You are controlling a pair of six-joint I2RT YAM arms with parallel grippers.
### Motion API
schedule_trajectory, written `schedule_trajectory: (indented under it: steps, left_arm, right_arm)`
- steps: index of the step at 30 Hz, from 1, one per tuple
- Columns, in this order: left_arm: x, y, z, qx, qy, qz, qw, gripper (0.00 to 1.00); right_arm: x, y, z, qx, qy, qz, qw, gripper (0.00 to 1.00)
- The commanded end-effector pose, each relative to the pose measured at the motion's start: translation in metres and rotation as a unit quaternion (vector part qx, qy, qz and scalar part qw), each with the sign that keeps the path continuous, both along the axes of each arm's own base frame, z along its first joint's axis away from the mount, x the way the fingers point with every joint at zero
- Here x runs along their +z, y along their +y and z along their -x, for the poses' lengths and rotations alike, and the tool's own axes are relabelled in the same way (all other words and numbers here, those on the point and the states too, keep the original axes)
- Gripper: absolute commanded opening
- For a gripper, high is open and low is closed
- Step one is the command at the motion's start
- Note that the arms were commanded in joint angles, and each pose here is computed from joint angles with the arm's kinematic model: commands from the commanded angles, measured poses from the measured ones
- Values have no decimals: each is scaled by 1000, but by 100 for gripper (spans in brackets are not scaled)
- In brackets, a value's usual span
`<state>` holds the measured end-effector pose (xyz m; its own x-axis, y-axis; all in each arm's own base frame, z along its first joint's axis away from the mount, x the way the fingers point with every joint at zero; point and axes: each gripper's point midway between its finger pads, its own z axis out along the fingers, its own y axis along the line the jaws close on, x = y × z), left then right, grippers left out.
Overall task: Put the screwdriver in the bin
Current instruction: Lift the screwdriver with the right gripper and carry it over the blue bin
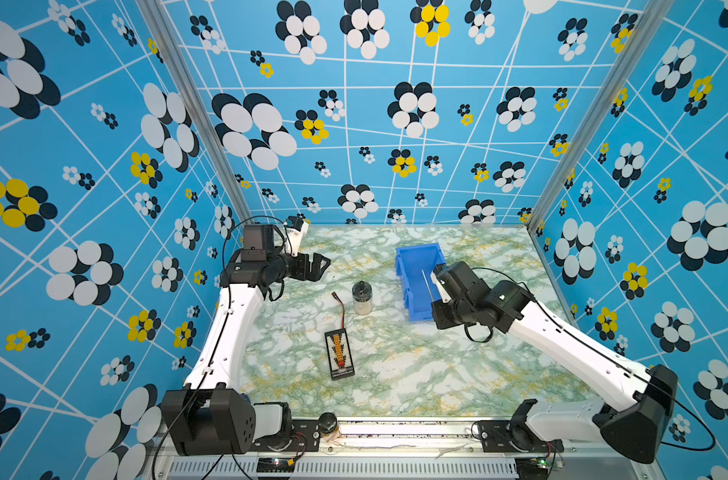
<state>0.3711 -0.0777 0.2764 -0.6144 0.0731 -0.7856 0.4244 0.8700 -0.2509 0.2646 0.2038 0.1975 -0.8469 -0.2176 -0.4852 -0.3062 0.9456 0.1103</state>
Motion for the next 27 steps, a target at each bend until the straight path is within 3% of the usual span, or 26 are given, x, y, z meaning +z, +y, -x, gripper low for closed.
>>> schedule_trajectory:
  steps: [1,7,14,27]
  left_arm:
    - [15,-6,6,-18,-18,-3,1000,99]
    - [13,-6,9,-22,-16,-7,1000,99]
    - [9,-7,17,-16,-9,4,1000,99]
    - [-5,-10,26,-26,5,3,1000,99]
  right_arm:
    - [1,2,-37,-1,-15,2,1000,7]
    - [-25,6,-93,-13,-13,37,999,7]
    - [-65,13,-130,-16,17,55,998,6]
    - [-111,20,-148,-5,48,78,996,8]
